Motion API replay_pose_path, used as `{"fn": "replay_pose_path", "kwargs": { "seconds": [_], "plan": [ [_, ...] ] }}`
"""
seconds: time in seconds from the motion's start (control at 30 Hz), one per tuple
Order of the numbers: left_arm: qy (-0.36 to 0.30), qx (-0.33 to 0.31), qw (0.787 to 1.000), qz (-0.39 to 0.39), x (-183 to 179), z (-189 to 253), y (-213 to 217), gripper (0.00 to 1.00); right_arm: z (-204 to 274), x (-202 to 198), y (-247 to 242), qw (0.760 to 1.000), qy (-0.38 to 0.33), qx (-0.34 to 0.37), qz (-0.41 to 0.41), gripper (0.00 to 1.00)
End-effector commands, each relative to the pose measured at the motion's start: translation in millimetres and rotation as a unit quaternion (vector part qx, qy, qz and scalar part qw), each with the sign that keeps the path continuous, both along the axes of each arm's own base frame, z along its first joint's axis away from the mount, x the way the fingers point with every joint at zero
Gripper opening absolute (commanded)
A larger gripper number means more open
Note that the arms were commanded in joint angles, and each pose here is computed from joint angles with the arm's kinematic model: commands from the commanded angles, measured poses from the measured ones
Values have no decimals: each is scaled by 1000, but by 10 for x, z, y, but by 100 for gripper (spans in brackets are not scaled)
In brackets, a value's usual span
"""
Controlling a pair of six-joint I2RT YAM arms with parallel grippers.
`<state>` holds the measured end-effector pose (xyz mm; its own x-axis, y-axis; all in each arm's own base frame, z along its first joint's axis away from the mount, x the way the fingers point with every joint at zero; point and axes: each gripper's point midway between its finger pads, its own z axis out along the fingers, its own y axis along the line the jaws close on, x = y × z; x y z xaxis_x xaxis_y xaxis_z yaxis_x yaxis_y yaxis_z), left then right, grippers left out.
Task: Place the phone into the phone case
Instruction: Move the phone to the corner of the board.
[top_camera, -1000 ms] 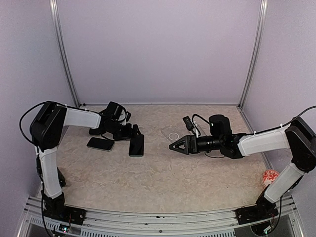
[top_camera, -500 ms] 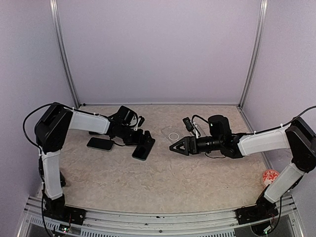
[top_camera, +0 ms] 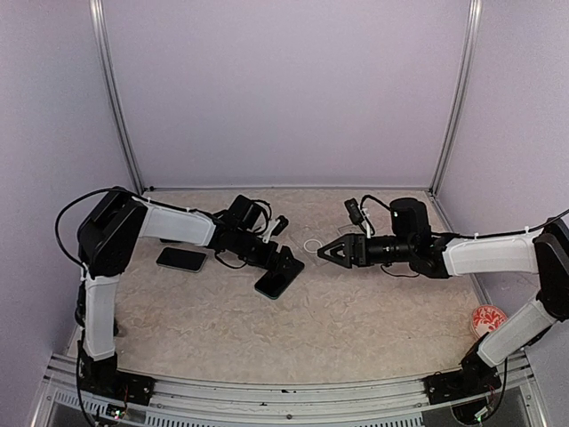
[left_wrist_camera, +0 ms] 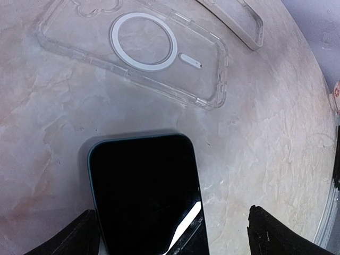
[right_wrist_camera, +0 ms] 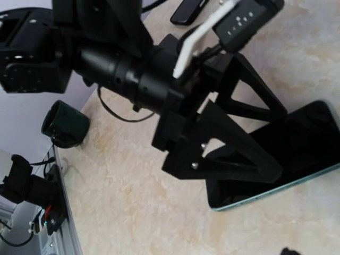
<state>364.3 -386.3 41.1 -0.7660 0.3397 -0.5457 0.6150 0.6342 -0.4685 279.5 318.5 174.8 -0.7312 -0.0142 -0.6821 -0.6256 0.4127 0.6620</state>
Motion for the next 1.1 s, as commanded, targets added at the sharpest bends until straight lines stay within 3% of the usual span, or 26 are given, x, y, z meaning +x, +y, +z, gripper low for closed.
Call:
{"fn": "replay_pose_path", "kwargs": {
  "seconds": [0.0,0.33,1.07],
  "plan": [
    [0,14,1000,-10,54,-141,16,94,25,-1,-89,1000,-6,-7,-9,89],
    [19,-8,998,-66,-3,-167,-190,93,62,18,-138,1000,-10,-11,-15,88],
    [40,-67,965,-249,-893,7,-465,90,1,140,-332,998,-15,-41,-38,89]
  ]
}}
